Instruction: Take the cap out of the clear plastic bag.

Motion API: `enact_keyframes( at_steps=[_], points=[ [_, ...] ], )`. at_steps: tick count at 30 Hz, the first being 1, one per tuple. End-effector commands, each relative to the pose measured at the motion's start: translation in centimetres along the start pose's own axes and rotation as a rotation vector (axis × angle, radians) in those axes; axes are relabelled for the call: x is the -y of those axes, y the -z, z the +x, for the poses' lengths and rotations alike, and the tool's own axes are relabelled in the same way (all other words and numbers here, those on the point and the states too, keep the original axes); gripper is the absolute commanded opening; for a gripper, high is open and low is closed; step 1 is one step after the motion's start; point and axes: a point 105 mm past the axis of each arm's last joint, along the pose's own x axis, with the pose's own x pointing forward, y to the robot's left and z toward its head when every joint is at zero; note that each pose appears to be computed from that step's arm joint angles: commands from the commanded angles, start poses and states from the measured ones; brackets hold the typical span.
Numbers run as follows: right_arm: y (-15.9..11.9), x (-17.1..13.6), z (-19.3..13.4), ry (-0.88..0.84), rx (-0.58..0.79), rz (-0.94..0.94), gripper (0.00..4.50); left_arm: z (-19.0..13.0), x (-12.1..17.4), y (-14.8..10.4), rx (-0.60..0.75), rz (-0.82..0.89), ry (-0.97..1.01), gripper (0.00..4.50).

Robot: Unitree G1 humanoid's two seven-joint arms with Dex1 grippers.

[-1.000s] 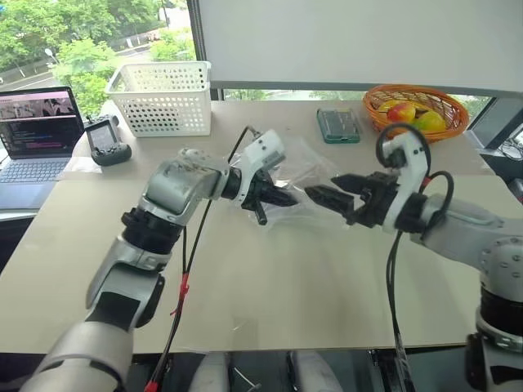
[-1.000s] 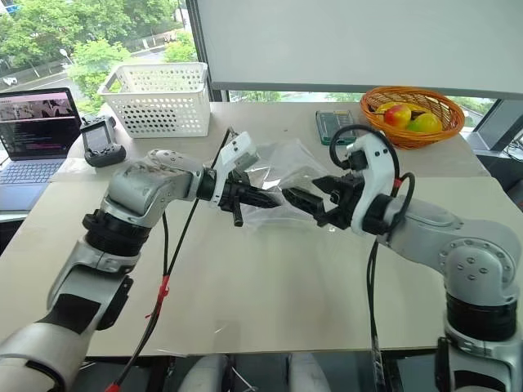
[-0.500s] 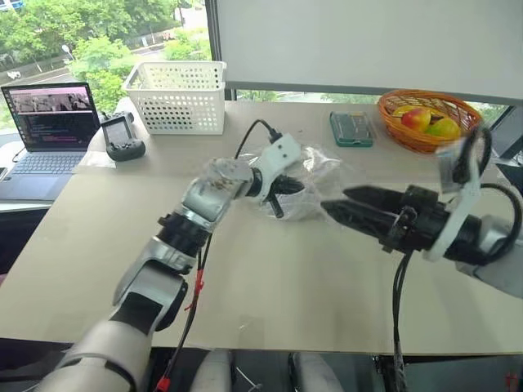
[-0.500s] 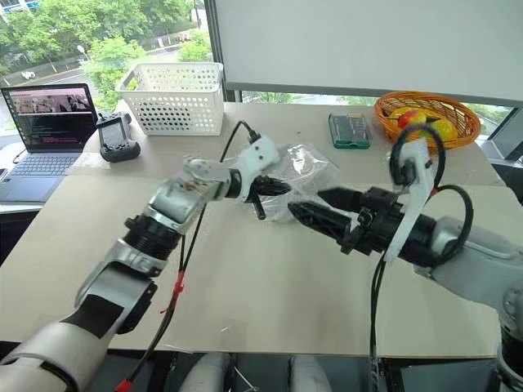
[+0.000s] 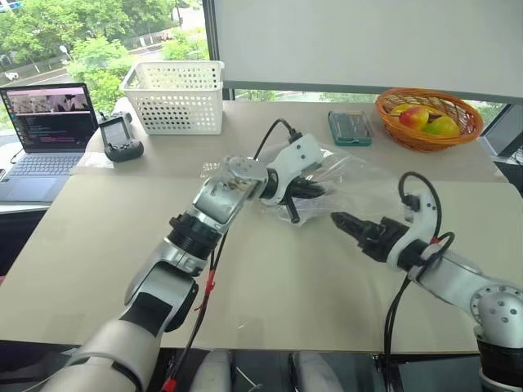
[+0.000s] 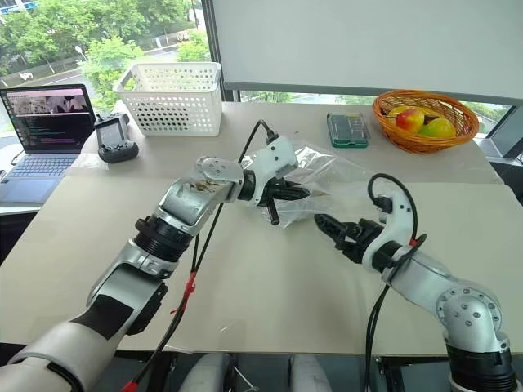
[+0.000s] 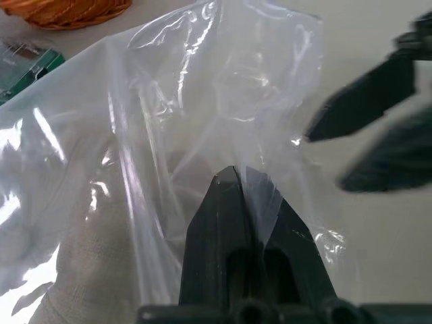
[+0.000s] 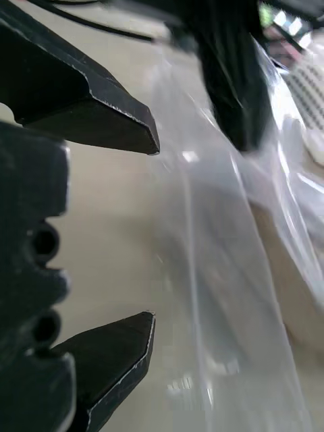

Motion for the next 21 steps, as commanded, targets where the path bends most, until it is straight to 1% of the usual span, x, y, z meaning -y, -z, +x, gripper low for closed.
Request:
enact_keyframes(
  at_steps=[1, 9, 16, 18, 21],
  points=[
    [-2.5, -0.4, -0.5, -0.031, 0.111, -0.007, 4.44, -0.2, 0.9, -1.2, 0.032, 0.023, 0.025, 0.0],
    [-4.7, -2.9, -0.7, -0.137, 0.16, -0.052, 4.44, -0.1, 1.4, -1.3, 0.029, 0.025, 0.025, 0.0],
    [-3.8, -1.7, 1.6, -0.078, 0.148, -0.096, 4.44, -0.2, 1.7, -1.9, 0.041, 0.015, 0.033, 0.0],
    [-3.3, -1.1, 2.7, -0.049, 0.136, -0.146, 4.44, -0.5, 1.6, -2.4, 0.049, -0.001, 0.037, 0.0],
    [-2.4, -0.4, 4.3, -0.043, 0.129, -0.163, 4.44, -1.1, 1.6, -3.6, 0.07, -0.068, 0.063, 0.0]
  ],
)
